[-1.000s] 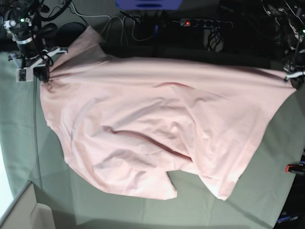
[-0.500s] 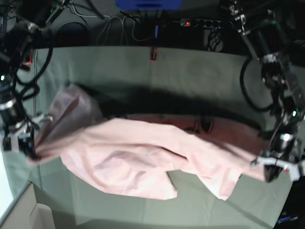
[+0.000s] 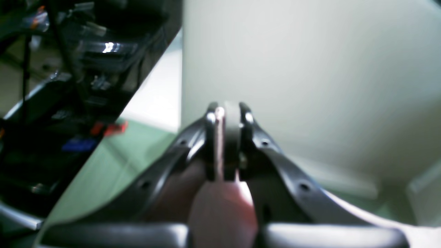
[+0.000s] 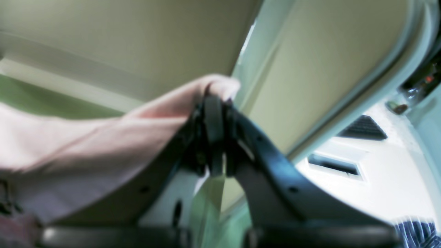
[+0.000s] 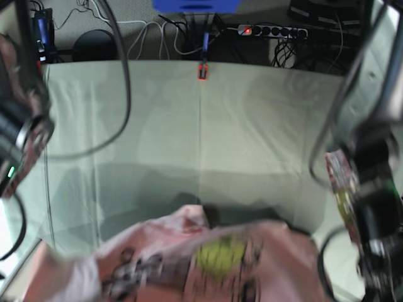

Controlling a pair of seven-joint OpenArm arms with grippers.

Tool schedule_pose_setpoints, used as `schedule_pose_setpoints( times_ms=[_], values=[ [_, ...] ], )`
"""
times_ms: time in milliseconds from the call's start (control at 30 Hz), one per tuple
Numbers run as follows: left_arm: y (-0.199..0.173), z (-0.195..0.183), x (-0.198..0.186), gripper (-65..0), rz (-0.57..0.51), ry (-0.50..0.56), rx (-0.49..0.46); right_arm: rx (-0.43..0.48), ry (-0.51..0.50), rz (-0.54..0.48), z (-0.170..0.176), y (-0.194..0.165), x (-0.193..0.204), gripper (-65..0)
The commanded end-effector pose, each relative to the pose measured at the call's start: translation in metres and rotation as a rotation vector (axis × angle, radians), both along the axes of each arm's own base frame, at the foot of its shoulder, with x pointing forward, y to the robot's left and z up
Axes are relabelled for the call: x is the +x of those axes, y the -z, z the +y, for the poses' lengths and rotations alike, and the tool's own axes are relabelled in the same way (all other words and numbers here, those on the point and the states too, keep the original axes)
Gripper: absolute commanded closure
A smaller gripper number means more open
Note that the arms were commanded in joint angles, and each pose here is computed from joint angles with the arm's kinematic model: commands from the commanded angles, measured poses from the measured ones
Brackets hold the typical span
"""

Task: Layout the t-shirt on the table in an organized manner, then fold the t-shirt properly
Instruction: 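Lift the shirt with both grippers, shake it, and lay it flat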

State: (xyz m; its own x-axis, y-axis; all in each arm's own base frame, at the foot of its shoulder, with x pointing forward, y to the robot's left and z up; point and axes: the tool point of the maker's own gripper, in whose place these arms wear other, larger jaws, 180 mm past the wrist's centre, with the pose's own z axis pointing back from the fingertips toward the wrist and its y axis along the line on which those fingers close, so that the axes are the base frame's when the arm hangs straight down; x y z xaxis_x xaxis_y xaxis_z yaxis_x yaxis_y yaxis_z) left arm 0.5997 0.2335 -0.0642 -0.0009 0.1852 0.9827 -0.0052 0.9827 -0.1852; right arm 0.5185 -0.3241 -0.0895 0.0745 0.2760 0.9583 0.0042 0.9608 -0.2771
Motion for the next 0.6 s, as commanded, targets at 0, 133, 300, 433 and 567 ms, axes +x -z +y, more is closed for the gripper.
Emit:
schedule_pose_setpoints(
  times_ms=[0,133,300,433,567],
  values=[
    [-0.054,0.003,0.005,0.0,-0.099,-0.006,-0.002,0.002,0.009,-0.131,-0.008,-0.055,0.002,0.0],
    [-0.113,-0.003,0.015,0.0,-0.161,0.015,-0.028,0.001,0.0,-0.204,-0.011,-0.109,0.011,0.0],
    [-0.123,-0.004,0.014,0.0,-0.175,0.018,-0.032,-0.035,-0.006,-0.256,-0.009,-0.144,0.01,0.0],
    [-0.118,0.007,0.013,0.0,-0.165,0.002,-0.034,-0.054,0.004,-0.268,-0.01,-0.148,0.004,0.0],
    [-0.071,0.025,0.001,0.0,-0.121,-0.039,0.005,-0.09,0.025,-0.171,-0.012,-0.097,-0.004,0.0]
  ],
)
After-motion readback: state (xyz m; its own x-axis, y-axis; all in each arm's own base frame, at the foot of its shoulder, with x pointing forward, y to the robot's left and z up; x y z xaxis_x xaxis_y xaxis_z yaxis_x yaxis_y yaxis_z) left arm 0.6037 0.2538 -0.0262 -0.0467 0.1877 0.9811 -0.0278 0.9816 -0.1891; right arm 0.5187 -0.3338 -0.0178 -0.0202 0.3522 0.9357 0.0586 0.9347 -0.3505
